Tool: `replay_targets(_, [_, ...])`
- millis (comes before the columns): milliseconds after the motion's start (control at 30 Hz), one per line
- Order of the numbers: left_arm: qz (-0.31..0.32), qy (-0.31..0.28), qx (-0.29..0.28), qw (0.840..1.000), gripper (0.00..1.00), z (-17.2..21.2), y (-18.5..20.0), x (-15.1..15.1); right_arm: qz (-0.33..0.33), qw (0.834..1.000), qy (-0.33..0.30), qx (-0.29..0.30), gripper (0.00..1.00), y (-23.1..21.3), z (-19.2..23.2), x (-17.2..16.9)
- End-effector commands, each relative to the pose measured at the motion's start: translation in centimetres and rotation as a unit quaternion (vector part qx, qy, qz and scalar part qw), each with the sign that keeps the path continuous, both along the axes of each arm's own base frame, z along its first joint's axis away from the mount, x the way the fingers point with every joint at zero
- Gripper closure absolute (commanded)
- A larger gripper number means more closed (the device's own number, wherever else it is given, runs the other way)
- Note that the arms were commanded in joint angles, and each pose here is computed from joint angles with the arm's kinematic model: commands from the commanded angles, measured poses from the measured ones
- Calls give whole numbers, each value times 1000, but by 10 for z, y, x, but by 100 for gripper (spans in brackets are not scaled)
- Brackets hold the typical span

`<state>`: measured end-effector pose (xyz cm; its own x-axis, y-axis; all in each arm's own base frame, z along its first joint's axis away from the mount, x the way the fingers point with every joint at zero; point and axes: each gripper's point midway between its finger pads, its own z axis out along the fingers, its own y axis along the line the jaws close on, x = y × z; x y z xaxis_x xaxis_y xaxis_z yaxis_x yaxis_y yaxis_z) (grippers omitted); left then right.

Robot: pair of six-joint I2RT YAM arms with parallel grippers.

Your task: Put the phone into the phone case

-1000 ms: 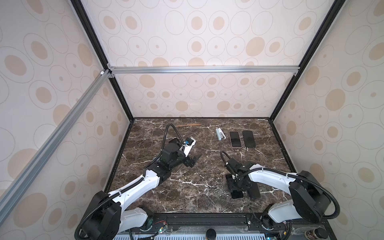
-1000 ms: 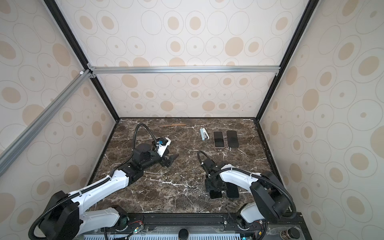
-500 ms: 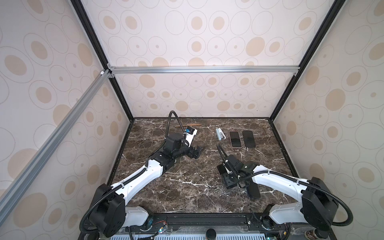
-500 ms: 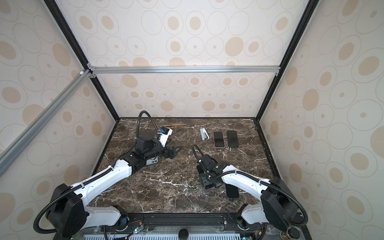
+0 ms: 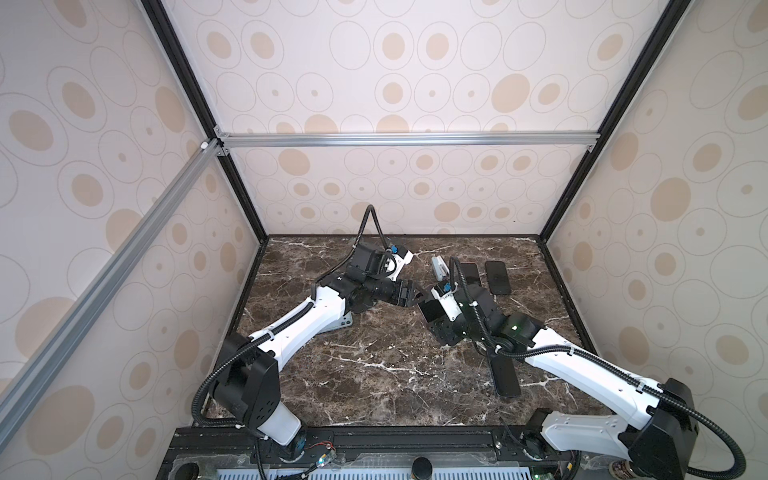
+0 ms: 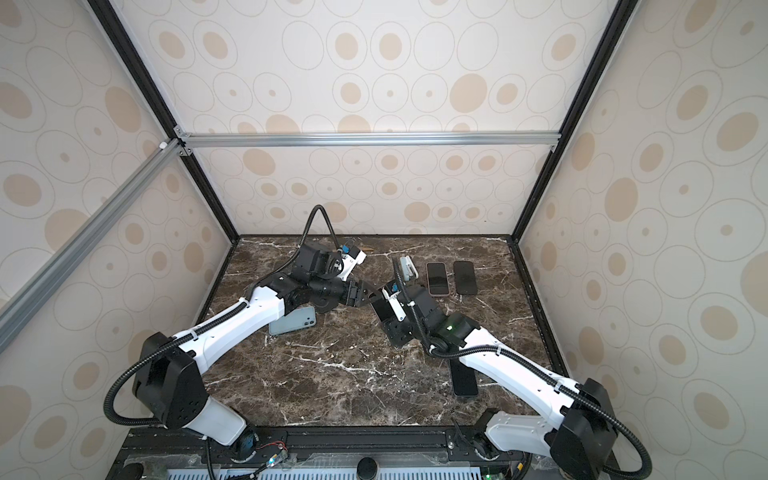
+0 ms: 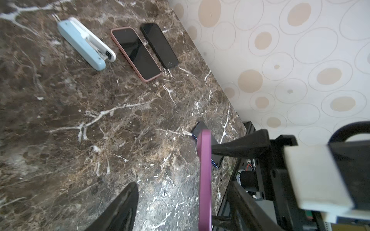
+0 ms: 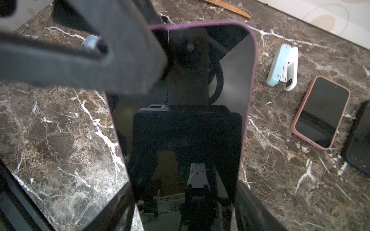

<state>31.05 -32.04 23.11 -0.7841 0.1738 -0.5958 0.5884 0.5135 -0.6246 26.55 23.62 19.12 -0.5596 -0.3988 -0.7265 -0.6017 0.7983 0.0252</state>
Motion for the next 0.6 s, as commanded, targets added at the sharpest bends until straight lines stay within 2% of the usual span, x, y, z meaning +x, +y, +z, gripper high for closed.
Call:
replay_targets(0, [-29, 23, -31, 999, 41, 22, -7, -12, 34, 998, -46, 26, 47, 12, 31, 2])
replay_targets(233, [-33, 44, -29, 998, 83, 15, -8, -16, 47, 997, -54, 33, 46, 14, 33, -2])
replay_targets(300, [-32, 43, -32, 998, 90, 17, -8, -16, 48, 997, -54, 34, 45, 13, 33, -3])
replay_targets(333, [-31, 41, -35, 998, 99, 20, -9, -16, 48, 997, -56, 36, 45, 13, 36, -3])
replay_targets(367, [-29, 39, -38, 998, 100, 22, -9, -15, 49, 996, -59, 38, 44, 14, 37, -3])
replay_targets(400, [-27, 34, -43, 998, 100, 27, -10, -14, 50, 996, -62, 42, 41, 14, 41, -3])
replay_targets(433, [-25, 26, -51, 998, 100, 34, -10, -13, 50, 995, -67, 46, 34, 14, 45, -3])
replay_targets(500, [-16, 2, -69, 997, 100, 51, -10, -10, 41, 994, -77, 59, 12, 13, 57, -1])
replay_targets(567, [6, -34, -91, 995, 100, 75, -5, -3, 31, 992, -93, 80, 0, 13, 78, 1])
